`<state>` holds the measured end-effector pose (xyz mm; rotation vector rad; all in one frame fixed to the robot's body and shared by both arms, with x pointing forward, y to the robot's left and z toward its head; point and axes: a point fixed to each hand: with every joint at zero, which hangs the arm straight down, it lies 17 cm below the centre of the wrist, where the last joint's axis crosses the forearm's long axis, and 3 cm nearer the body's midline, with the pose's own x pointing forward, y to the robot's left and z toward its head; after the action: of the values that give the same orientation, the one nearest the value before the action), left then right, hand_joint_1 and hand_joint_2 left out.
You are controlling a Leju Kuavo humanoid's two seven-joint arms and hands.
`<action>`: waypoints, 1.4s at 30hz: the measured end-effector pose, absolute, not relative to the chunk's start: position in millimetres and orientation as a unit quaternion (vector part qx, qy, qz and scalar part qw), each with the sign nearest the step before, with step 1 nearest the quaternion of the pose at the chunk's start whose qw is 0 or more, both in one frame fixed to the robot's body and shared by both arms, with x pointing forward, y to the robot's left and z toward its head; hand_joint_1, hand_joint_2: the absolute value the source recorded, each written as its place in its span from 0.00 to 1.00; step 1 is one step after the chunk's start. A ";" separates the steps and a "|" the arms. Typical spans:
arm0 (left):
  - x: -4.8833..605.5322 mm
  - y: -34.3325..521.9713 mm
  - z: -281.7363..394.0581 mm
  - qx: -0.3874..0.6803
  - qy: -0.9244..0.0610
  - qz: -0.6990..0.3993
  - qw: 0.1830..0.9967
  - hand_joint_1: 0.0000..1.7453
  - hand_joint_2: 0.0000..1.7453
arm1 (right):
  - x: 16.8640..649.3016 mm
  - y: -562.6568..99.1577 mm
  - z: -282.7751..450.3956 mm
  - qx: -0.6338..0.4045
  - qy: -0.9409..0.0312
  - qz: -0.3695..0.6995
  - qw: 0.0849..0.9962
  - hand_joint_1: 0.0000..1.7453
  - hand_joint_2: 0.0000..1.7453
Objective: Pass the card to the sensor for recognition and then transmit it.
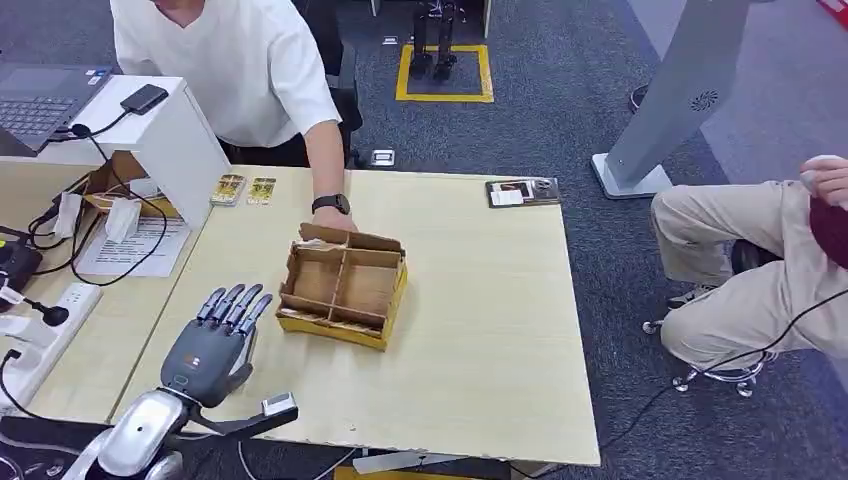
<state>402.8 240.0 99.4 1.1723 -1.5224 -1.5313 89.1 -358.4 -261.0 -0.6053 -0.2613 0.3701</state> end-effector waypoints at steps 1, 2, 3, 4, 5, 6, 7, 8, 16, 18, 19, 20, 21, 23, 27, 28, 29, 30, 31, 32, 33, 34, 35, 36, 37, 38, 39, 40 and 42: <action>402.8 239.9 99.1 0.449 -0.583 -0.588 0.335 0.00 1.00 | 89.2 -358.4 -261.0 -0.296 -0.128 0.181 0.929 0.00 1.00; 402.9 240.0 98.4 0.449 -0.581 -0.590 0.335 0.00 1.00 | 89.2 -358.3 -261.0 -0.295 -0.128 0.181 0.929 0.00 1.00; 403.0 240.1 97.1 0.449 -0.579 -0.592 0.335 0.00 1.00 | 89.3 -358.3 -261.0 -0.296 -0.128 0.181 0.929 0.00 1.00; 403.5 240.3 96.2 0.450 -0.577 -0.594 0.335 0.00 1.00 | 89.3 -358.3 -261.0 -0.295 -0.128 0.181 0.929 0.00 1.00; 404.1 240.3 95.2 0.450 -0.575 -0.596 0.335 0.00 1.00 | 89.4 -358.5 -261.0 -0.296 -0.128 0.181 0.929 0.00 1.00; 404.8 240.2 94.0 0.450 -0.573 -0.598 0.334 0.00 1.00 | 89.8 -358.4 -260.9 -0.296 -0.128 0.182 0.929 0.00 1.00; 405.4 239.7 92.8 0.450 -0.572 -0.599 0.333 0.00 1.00 | 89.9 -358.5 -260.9 -0.296 -0.128 0.182 0.929 0.00 1.00; 406.6 238.8 91.6 0.450 -0.571 -0.601 0.333 0.00 1.00 | 89.8 -358.5 -260.9 -0.296 -0.127 0.182 0.929 0.00 1.00; 411.6 217.8 81.9 0.438 -0.574 -0.608 0.329 0.00 1.00 | 92.6 -358.7 -260.5 -0.296 -0.129 0.185 0.928 0.00 1.00; 413.6 212.9 80.4 0.436 -0.576 -0.608 0.328 0.00 1.00 | 93.7 -358.5 -260.4 -0.296 -0.130 0.186 0.928 0.00 1.00; 414.1 210.1 79.3 0.435 -0.577 -0.609 0.328 0.00 1.00 | 93.9 -358.5 -260.4 -0.296 -0.131 0.186 0.928 0.00 1.00; 415.0 208.2 79.1 0.435 -0.578 -0.609 0.327 0.00 1.00 | 93.8 -358.7 -260.4 -0.296 -0.131 0.186 0.928 0.00 1.00; 415.7 206.2 78.4 0.434 -0.578 -0.609 0.327 0.00 1.00 | 94.0 -358.6 -260.3 -0.296 -0.131 0.187 0.928 0.00 1.00; 417.5 204.8 76.9 0.435 -0.577 -0.608 0.329 0.10 1.00 | 94.6 -358.7 -260.2 -0.296 -0.132 0.189 0.927 0.00 1.00; 419.1 203.1 73.5 0.434 -0.577 -0.606 0.335 0.48 1.00 | 94.6 -358.8 -260.3 -0.296 -0.132 0.190 0.927 0.00 1.00; 419.0 202.5 72.7 0.434 -0.577 -0.605 0.336 0.48 1.00 | 94.6 -358.8 -260.3 -0.296 -0.132 0.190 0.927 0.00 1.00; 418.7 201.2 71.6 0.432 -0.577 -0.606 0.336 1.00 1.00 | 94.7 -358.8 -260.3 -0.296 -0.132 0.190 0.927 0.00 1.00; 418.4 200.6 70.6 0.432 -0.577 -0.606 0.337 1.00 1.00 | 94.7 -358.7 -260.3 -0.296 -0.132 0.190 0.927 0.00 1.00; 418.4 200.3 69.9 0.431 -0.577 -0.606 0.337 1.00 1.00 | 94.7 -358.9 -260.3 -0.296 -0.132 0.190 0.927 0.00 1.00; 418.6 199.7 70.2 0.431 -0.578 -0.605 0.337 1.00 1.00 | 94.7 -358.9 -260.3 -0.296 -0.132 0.190 0.927 0.00 1.00; 419.5 199.0 72.2 0.433 -0.581 -0.602 0.336 1.00 1.00 | 94.6 -358.9 -260.3 -0.296 -0.132 0.190 0.927 0.00 1.00; 420.2 198.4 74.2 0.434 -0.583 -0.599 0.336 1.00 1.00 | 94.7 -358.9 -260.3 -0.296 -0.132 0.190 0.927 0.00 1.00; 420.1 197.6 74.7 0.434 -0.585 -0.597 0.337 1.00 1.00 | 94.8 -358.9 -260.3 -0.296 -0.132 0.190 0.927 0.00 1.00; 420.3 197.2 75.7 0.435 -0.587 -0.594 0.336 1.00 1.00 | 94.6 -358.9 -260.3 -0.296 -0.132 0.190 0.927 0.00 1.00; 420.5 196.1 77.0 0.436 -0.589 -0.591 0.336 1.00 1.00 | 94.6 -358.9 -260.3 -0.296 -0.132 0.190 0.927 0.00 1.00; 420.7 195.7 77.5 0.437 -0.590 -0.589 0.337 1.00 1.00 | 94.7 -358.9 -260.3 -0.296 -0.132 0.190 0.927 0.00 1.00; 421.0 195.4 78.2 0.438 -0.591 -0.587 0.339 1.00 1.00 | 94.7 -358.9 -260.3 -0.296 -0.132 0.190 0.927 0.00 1.00; 420.9 194.8 78.9 0.438 -0.592 -0.585 0.339 1.00 1.00 | 94.7 -358.9 -260.3 -0.296 -0.132 0.190 0.927 0.00 1.00; 421.1 193.9 80.3 0.440 -0.594 -0.581 0.340 1.00 1.00 | 94.7 -358.9 -260.3 -0.296 -0.132 0.190 0.927 0.00 1.00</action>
<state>421.1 193.9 80.3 1.1450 -1.5470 -1.5131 94.7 -358.9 -260.3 -0.6060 -0.2708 0.3899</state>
